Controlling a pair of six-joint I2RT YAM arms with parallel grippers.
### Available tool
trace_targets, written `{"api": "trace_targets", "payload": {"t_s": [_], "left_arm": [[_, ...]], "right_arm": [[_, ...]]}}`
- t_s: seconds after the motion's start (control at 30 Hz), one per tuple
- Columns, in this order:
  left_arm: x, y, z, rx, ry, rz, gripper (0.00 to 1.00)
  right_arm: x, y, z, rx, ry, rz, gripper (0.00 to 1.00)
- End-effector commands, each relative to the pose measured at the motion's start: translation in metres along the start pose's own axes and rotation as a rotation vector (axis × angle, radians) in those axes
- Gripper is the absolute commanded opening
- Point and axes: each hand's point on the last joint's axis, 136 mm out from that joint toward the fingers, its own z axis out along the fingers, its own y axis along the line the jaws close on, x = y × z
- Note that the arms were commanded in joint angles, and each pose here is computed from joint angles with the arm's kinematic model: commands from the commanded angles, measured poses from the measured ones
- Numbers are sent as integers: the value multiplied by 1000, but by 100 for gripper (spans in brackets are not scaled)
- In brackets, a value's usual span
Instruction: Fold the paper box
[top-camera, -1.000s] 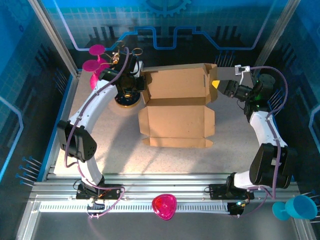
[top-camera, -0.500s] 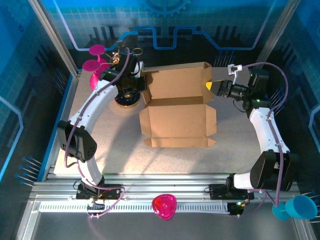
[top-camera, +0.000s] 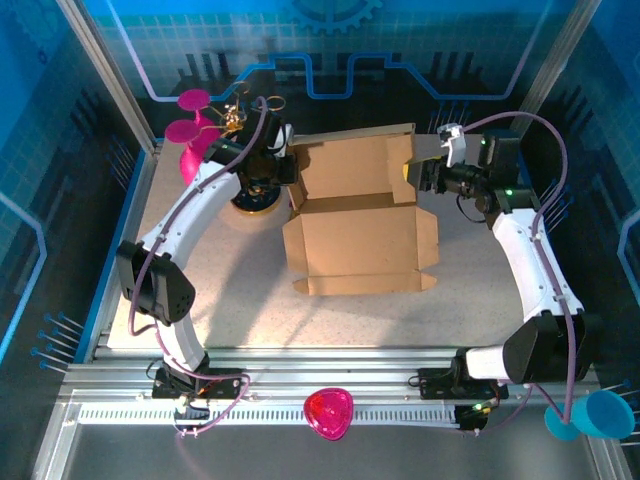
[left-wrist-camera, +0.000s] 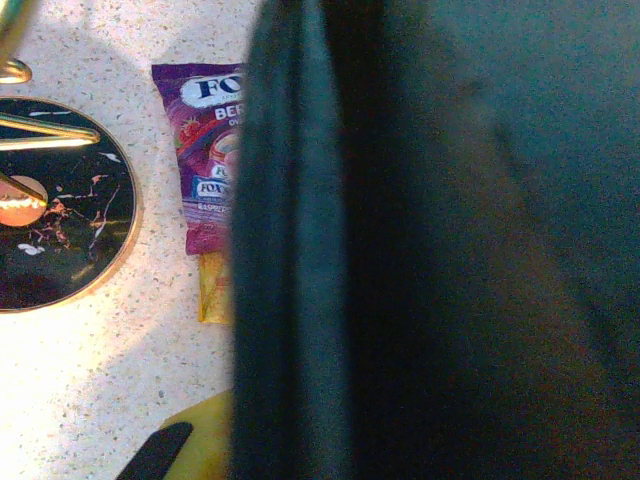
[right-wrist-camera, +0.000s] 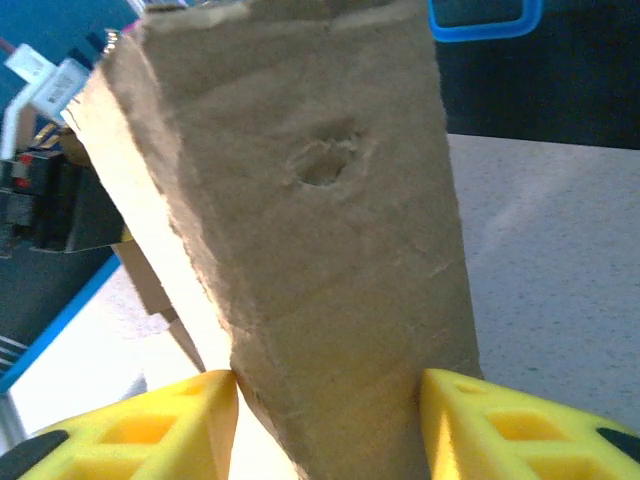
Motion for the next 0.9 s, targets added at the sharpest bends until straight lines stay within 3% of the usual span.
{"api": "trace_targets", "payload": {"t_s": [0.0, 0.37, 0.47, 0.7, 0.87], "left_arm": [[-7, -14, -14, 32, -30, 37, 0], [-7, -17, -18, 35, -36, 49, 0], [-7, -17, -18, 33, -35, 50, 0], [-5, -18, -17, 17, -28, 50, 0], [-2, -20, -16, 9, -21, 52, 0]], "right_arm": [[-5, -8, 2, 124, 16, -70, 50], [-9, -26, 19, 329, 26, -134, 39], [-8, -28, 25, 369, 31, -151, 31], [-7, -35, 29, 487, 30, -164, 2], [-8, -33, 30, 495, 11, -176, 0]]}}
